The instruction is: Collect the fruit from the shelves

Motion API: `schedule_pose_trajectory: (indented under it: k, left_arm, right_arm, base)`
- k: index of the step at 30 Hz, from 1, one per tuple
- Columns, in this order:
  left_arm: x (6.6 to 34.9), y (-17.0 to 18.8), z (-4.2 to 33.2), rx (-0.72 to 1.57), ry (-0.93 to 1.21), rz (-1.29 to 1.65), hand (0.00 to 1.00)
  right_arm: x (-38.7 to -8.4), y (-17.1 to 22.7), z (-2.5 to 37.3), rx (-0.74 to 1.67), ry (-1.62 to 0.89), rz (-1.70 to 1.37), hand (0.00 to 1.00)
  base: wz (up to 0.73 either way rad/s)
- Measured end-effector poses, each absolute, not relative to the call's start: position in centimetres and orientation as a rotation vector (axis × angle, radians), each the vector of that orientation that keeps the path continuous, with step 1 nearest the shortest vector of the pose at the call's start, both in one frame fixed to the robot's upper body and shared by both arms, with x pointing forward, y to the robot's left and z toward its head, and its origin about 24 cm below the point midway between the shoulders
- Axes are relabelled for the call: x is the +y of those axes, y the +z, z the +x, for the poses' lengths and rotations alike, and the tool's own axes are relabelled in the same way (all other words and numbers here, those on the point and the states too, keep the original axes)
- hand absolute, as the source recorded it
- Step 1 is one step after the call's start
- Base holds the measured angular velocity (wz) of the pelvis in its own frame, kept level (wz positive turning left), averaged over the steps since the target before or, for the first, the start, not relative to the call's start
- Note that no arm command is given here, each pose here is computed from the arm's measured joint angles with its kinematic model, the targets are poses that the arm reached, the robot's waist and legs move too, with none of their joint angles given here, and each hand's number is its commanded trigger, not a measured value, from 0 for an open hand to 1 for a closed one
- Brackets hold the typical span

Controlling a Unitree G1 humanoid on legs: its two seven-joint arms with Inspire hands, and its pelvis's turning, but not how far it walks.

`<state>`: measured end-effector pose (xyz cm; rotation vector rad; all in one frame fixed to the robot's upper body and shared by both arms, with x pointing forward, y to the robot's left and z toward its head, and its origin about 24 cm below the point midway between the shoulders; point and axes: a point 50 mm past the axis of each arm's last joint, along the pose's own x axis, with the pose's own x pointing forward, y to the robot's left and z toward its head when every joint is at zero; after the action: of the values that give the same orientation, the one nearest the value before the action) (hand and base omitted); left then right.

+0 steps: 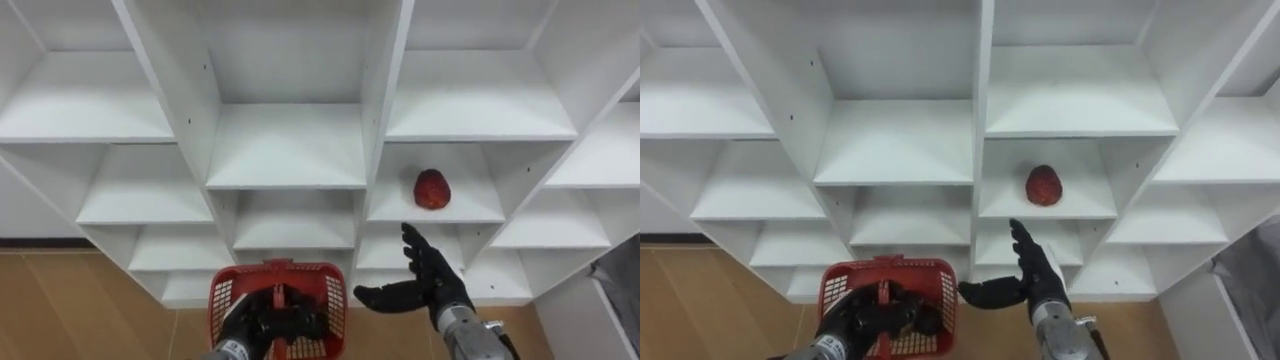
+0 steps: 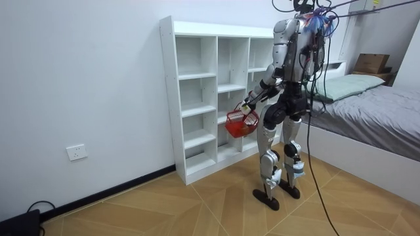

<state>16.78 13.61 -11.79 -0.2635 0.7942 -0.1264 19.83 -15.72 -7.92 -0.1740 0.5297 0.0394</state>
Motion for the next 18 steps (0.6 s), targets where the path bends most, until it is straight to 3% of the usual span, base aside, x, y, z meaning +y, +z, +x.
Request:
schedule_pose_trajectory:
  k: [8, 18]
  left_arm:
    - [14.3, -11.4, 17.2, 0.764, -0.088, -0.259, 1.0]
    - [15.7, -10.6, 17.5, 0.702, -0.022, -0.292, 1.0]
  right_arm:
    - [-17.9, -6.7, 20.6, 0.464, -0.085, -0.199, 0.0]
    - [-18.4, -5.8, 21.0, 0.403, -0.142, -0.207, 0.0]
  base:
    - [0.0]
    - [-0.01]
